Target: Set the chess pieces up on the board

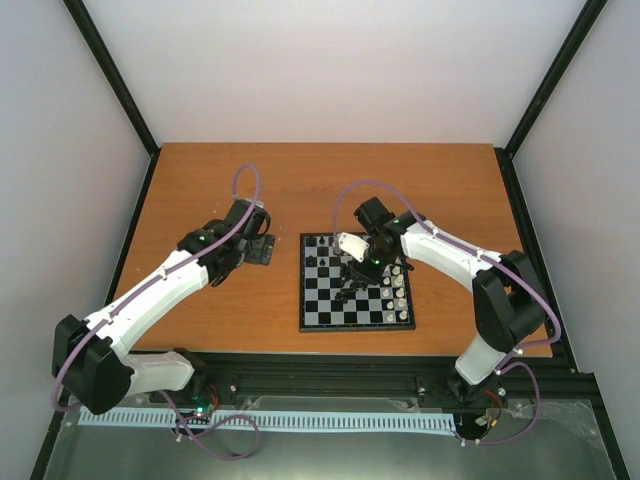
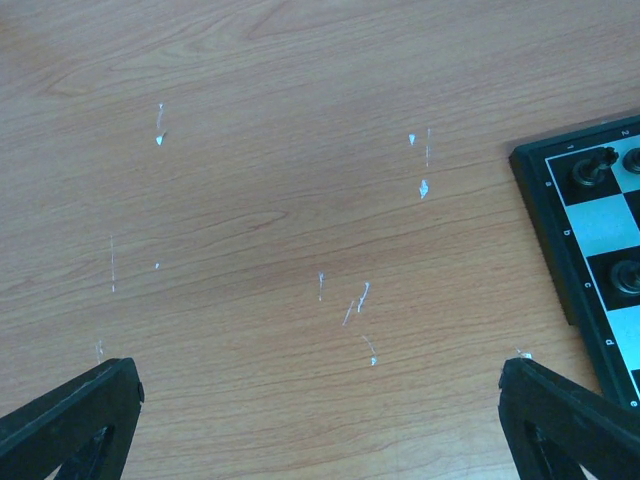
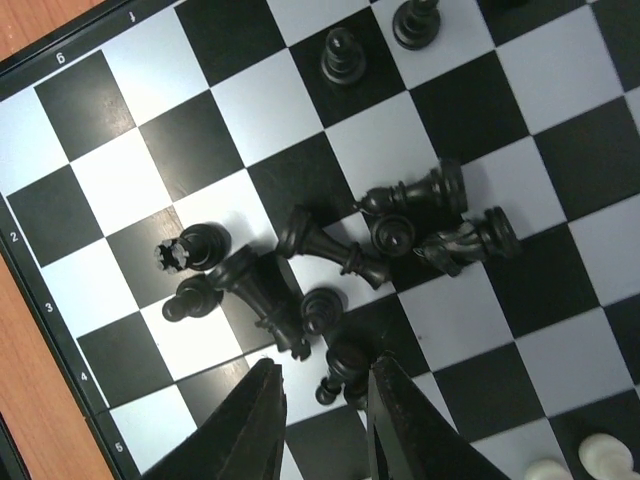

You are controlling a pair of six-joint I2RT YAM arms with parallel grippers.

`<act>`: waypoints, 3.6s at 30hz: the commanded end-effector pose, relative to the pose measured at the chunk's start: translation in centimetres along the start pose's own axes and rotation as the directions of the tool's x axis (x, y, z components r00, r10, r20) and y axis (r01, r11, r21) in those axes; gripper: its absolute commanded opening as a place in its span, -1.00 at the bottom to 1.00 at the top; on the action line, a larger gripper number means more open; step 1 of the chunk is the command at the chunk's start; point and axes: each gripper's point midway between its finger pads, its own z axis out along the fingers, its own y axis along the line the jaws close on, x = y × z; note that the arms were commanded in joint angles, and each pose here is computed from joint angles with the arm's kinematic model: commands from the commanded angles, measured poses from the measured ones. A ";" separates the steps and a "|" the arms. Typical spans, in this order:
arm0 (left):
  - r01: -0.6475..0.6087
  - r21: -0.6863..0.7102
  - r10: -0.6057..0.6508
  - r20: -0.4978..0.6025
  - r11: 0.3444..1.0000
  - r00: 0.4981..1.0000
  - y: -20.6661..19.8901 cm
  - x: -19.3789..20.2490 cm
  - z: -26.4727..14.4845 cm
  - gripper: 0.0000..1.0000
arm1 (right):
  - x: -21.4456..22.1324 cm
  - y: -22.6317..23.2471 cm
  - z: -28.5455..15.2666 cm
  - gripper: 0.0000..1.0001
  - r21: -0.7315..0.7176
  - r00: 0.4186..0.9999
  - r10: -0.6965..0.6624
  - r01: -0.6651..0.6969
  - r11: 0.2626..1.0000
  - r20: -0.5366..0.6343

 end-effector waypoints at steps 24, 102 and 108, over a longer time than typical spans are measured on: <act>-0.009 -0.002 0.009 0.006 1.000 1.000 0.1 -0.9 -0.1 1.00 | -0.4 -0.5 4.0 -0.84 0.029 0.995 -0.042 0.045 0.999 -0.094; 0.146 -0.096 -0.141 0.053 0.985 0.989 4.5 -1.7 -0.9 1.00 | -6.4 3.0 6.6 -0.91 -0.064 0.979 -0.187 0.182 0.981 -0.083; 0.144 -0.094 -0.140 0.048 0.985 0.989 4.4 -1.7 -0.9 0.99 | -6.3 3.1 6.8 -0.90 -0.066 0.978 -0.188 0.183 0.981 -0.085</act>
